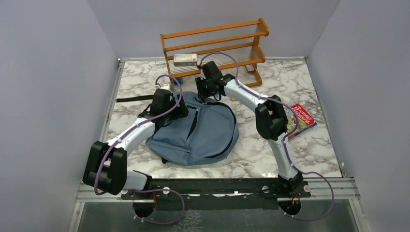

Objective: Pack the student bag
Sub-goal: Unzip the student bag at the center of the board.

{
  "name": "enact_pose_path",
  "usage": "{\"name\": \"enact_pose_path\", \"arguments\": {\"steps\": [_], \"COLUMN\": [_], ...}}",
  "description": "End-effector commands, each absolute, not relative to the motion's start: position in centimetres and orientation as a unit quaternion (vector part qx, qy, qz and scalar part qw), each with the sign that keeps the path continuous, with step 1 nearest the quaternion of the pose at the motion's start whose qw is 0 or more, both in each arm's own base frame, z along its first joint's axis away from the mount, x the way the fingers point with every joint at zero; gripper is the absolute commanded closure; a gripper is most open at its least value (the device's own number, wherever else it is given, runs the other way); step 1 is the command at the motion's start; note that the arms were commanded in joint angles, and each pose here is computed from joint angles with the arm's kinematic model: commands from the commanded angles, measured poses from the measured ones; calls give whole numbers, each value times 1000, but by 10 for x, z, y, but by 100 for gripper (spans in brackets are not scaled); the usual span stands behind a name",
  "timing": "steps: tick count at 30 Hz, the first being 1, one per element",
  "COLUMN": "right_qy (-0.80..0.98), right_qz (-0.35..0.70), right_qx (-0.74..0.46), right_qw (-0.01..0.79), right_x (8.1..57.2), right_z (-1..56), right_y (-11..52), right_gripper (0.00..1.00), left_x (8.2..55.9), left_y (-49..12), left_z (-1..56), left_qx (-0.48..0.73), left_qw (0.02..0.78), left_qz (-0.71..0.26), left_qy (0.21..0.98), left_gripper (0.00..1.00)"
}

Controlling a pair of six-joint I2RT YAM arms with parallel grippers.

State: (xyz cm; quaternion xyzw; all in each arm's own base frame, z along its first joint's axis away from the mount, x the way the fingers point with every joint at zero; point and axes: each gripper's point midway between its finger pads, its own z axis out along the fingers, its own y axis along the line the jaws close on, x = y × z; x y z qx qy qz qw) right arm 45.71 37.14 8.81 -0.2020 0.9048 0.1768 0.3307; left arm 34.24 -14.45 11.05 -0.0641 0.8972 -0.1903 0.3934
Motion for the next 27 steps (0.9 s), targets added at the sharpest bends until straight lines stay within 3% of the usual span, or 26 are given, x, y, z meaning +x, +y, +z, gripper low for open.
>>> {"name": "enact_pose_path", "arguments": {"steps": [1,6,13,17,27], "right_qy": [907,906,892,879,840], "right_qz": [170,182,193,205,253], "right_qx": [-220,-224,-225,-224,-222], "right_qw": [315,308,340,369,426], "right_x": [455,452,454,451,432], "right_z": [74,69,90,117,181], "right_y": [373,376,377,375,369], "right_gripper": [58,68,94,99,99], "left_x": [339,333,333,333,331], "left_y": [-152,-147,-146,-145,-142], "left_z": [92,76,73,73,71], "left_qx": [-67,-72,-71,-70,-72], "left_qw": [381,365,364,363,362], "left_qz": [-199,-186,-182,-177,-170], "left_qy": [901,909,911,912,914], "left_gripper": [19,19,19,19,19]}}
